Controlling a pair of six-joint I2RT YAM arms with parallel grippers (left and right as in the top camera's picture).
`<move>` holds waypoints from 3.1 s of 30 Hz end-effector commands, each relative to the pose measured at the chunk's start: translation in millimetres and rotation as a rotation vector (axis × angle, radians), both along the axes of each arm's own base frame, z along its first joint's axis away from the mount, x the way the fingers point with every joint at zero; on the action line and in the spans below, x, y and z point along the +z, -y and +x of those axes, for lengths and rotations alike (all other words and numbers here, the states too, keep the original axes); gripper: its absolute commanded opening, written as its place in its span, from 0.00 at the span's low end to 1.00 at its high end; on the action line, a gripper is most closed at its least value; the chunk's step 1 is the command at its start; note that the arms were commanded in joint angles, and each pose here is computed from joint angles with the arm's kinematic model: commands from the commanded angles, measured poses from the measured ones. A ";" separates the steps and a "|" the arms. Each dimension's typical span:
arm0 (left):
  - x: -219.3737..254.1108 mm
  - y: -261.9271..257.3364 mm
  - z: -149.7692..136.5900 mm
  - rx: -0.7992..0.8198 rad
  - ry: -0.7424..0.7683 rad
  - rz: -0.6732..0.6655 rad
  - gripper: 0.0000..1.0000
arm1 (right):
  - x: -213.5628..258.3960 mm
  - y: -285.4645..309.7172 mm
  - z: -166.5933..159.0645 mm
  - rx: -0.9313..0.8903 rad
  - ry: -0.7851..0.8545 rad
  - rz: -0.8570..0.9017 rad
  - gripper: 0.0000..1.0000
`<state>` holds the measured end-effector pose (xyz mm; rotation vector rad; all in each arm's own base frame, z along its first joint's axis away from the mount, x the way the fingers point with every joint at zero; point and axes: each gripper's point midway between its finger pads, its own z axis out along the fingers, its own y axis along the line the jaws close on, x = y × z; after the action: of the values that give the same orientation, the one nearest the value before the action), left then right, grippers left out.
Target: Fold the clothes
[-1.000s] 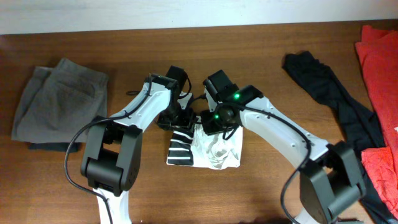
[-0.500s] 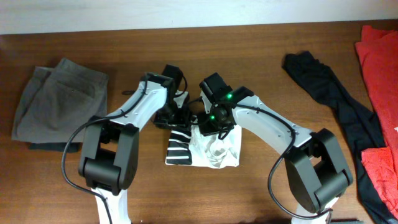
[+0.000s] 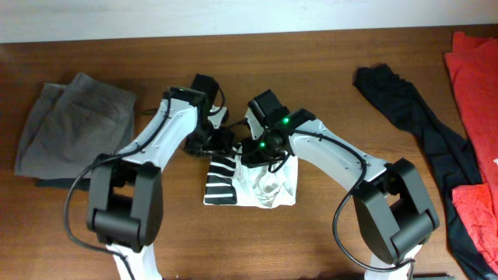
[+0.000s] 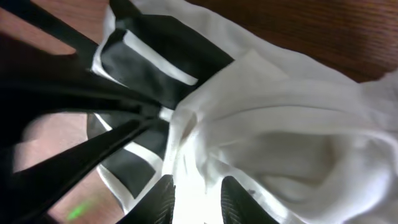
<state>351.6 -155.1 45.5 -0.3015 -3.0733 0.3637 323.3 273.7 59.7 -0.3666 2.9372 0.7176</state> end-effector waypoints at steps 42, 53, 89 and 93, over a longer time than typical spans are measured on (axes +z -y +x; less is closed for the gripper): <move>26.2 19.0 8.9 -0.037 0.097 -0.044 0.70 | 13.7 90.5 -28.4 -0.122 -0.152 -0.273 0.04; -7.4 31.0 13.7 -0.079 0.115 0.014 0.70 | 9.3 124.9 -19.6 -0.208 -0.098 -0.455 0.04; -45.5 7.8 -35.5 -0.107 -0.133 0.160 0.33 | 4.5 136.1 -23.7 -0.022 -0.067 -0.404 0.35; -45.5 8.0 -35.5 -0.106 -0.134 0.160 0.33 | 3.9 129.1 -17.5 -0.008 -0.043 -0.370 0.36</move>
<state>318.2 -172.7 7.2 -0.4163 -2.9322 0.1863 304.9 131.1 54.3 -0.2571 3.1422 0.0588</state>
